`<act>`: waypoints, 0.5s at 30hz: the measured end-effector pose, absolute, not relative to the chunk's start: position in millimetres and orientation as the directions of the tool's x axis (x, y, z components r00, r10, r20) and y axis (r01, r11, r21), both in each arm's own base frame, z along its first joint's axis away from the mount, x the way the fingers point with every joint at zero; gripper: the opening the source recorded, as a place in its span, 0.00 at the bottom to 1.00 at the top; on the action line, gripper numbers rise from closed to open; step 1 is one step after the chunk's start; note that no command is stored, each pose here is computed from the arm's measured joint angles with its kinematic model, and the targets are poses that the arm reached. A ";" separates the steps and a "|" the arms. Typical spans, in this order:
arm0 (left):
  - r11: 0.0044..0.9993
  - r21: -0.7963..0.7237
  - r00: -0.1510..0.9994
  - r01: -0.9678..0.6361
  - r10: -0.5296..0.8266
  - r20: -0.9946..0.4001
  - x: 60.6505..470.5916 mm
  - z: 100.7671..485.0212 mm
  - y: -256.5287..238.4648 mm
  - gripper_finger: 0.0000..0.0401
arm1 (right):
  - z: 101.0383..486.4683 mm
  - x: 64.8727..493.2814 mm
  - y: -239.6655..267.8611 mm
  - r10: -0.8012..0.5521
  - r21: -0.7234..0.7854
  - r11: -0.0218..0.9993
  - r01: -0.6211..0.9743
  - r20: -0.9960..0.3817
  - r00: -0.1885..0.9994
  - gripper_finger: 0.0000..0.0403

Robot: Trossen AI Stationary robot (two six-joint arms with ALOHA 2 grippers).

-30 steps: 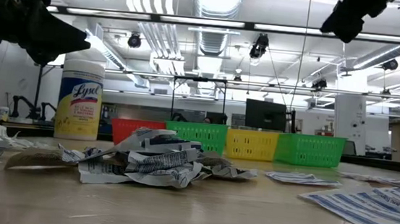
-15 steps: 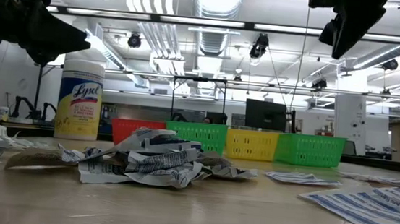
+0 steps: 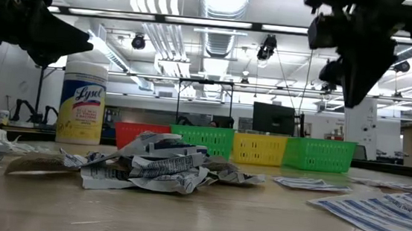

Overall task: Pick & Place First Aid Supplies
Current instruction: Put the blue bandage into the right green basket

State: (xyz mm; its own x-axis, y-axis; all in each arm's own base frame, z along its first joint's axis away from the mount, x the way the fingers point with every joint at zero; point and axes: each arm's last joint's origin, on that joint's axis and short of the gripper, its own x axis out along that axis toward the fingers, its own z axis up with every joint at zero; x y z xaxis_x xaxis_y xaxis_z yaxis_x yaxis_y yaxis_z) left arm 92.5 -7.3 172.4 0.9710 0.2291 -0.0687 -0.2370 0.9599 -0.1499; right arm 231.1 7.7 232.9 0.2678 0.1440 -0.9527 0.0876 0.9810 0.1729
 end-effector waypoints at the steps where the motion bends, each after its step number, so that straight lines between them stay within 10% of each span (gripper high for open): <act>1: 0.960 -0.149 0.971 -0.237 0.229 -0.069 92.5 172.2 -7.3 0.33 | 228.0 232.4 7.7 0.143 0.167 0.983 0.078 -0.958 0.249 0.15; 15: 0.960 -0.150 0.971 -0.237 0.229 -0.072 92.6 172.1 -7.3 0.33 | 182.6 254.6 9.8 0.141 0.143 0.989 0.026 -0.987 0.071 0.15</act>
